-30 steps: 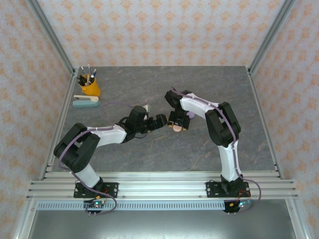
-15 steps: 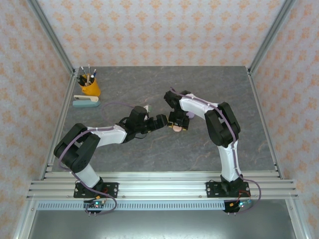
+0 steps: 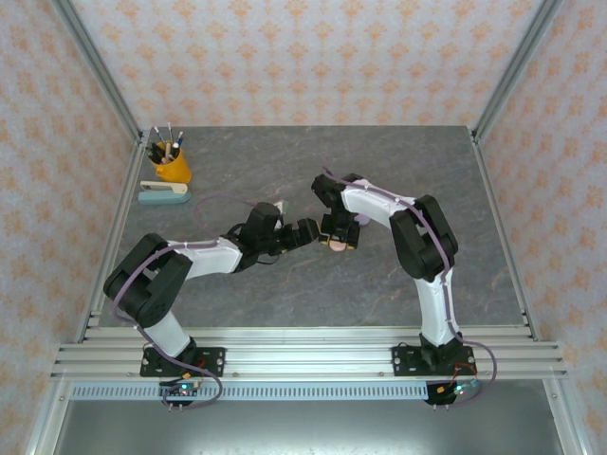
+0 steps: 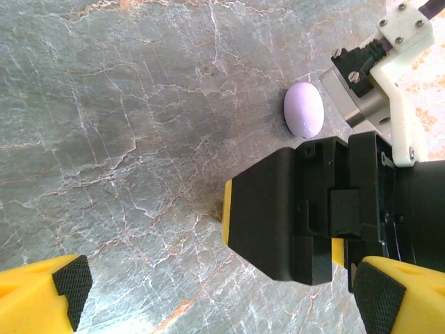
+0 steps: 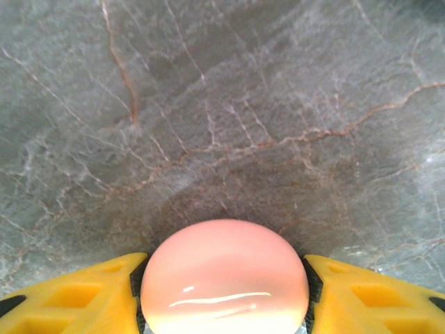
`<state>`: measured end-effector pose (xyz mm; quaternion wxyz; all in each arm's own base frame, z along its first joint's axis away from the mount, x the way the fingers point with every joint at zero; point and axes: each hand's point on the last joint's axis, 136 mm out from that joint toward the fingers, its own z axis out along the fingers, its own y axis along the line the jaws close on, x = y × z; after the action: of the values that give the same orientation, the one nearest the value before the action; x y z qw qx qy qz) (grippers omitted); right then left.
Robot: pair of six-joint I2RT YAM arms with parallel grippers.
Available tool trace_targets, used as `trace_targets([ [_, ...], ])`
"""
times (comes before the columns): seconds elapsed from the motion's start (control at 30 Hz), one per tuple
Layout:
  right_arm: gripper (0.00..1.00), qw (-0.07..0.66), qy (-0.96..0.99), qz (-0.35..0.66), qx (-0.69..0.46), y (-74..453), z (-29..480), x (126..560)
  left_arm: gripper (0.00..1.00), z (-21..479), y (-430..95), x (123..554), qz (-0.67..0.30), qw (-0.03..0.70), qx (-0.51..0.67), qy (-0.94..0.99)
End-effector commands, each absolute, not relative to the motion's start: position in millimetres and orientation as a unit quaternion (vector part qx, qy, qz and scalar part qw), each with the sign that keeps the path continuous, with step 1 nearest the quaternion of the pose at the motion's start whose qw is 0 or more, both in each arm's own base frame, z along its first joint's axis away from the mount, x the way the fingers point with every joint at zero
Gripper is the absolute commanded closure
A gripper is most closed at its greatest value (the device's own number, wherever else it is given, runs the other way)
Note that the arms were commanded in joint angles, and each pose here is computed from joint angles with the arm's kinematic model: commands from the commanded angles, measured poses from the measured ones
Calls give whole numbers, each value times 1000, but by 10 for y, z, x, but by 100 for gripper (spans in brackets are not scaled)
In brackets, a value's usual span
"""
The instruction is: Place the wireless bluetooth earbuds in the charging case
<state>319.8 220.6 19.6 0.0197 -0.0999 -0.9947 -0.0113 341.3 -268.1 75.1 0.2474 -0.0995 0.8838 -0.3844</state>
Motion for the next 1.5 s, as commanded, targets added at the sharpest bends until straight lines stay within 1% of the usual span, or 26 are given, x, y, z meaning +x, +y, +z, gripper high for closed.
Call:
trace_targets([
  [0.0, 41, 54, -995, 21, -76, 2091, 202, 2930, 1, 851, -2731, 3499, -390, 265, -102, 876],
  [0.17, 41, 58, -996, 23, -62, 2084, 165, 2918, 1, 863, -2726, 3502, -389, 265, -102, 876],
  [0.3, 39, 62, -997, 21, -34, 2095, 139, 2919, 1, 872, -2723, 3500, -387, 266, -100, 877],
  [0.53, 39, 65, -998, 20, 15, 2112, 118, 2952, 1, 875, -2730, 3500, -386, 264, -99, 878],
  [0.87, 40, 70, -997, 25, 19, 2100, 93, 2938, 1, 856, -2733, 3506, -384, 263, -100, 879],
  [1.0, 42, 70, -997, 25, 10, 2107, 71, 2949, 1, 844, -2740, 3501, -384, 262, -100, 880],
  [1.2, 51, 61, -998, 19, -6, 2145, 109, 3000, 1, 826, -2742, 3492, -383, 260, -98, 881],
  [1.47, 59, 26, -995, -34, -92, 2321, 363, 3123, 1, 786, -2735, 3467, -380, 258, -93, 884],
])
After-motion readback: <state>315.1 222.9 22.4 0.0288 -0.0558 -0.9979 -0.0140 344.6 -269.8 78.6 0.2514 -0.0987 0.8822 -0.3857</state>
